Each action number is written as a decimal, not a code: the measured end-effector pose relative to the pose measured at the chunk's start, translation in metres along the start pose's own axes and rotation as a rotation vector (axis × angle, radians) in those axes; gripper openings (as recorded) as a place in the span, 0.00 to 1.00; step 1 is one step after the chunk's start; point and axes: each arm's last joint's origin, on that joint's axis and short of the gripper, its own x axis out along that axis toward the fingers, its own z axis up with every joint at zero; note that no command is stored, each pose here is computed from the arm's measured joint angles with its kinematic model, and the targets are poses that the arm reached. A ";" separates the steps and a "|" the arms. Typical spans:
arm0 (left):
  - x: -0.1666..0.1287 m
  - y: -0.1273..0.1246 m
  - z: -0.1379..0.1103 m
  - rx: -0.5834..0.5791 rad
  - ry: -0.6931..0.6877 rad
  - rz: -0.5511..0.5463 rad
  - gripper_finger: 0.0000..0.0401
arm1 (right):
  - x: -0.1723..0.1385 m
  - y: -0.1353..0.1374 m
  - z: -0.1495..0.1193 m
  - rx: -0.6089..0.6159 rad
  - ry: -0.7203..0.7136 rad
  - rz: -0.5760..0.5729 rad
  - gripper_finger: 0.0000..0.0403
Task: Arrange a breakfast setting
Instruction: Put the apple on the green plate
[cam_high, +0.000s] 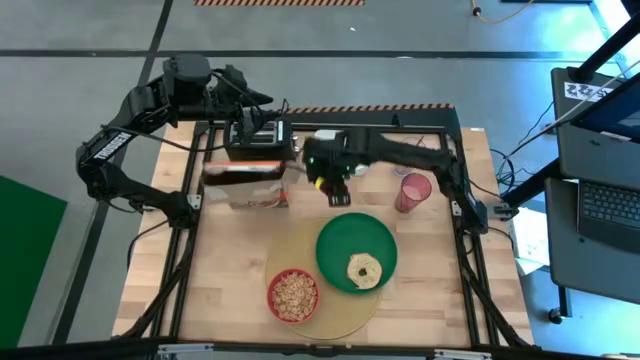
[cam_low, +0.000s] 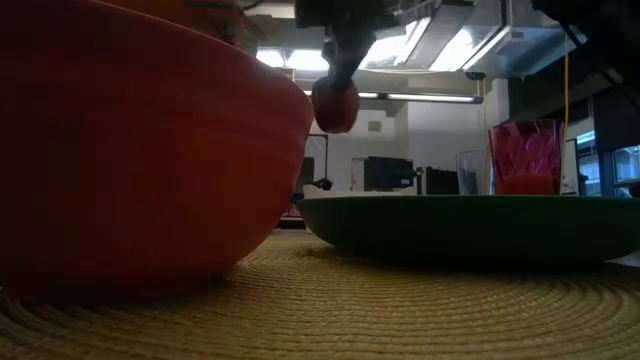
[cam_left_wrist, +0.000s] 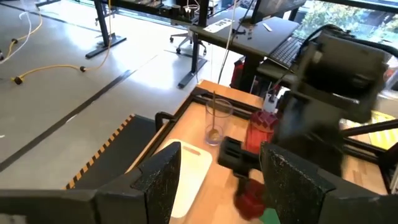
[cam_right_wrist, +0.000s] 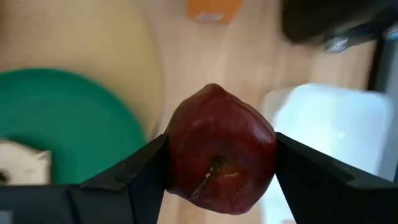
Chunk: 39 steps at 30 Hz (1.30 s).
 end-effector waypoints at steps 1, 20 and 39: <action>0.000 0.000 0.000 0.000 0.000 -0.001 0.53 | 0.000 0.008 0.001 0.008 0.018 -0.008 0.63; 0.000 -0.003 -0.001 0.026 0.012 -0.115 0.53 | -0.008 0.050 -0.002 0.196 0.103 -0.106 0.63; 0.000 -0.004 -0.001 0.026 0.015 -0.139 0.53 | 0.009 0.110 -0.004 0.226 0.029 -0.006 0.62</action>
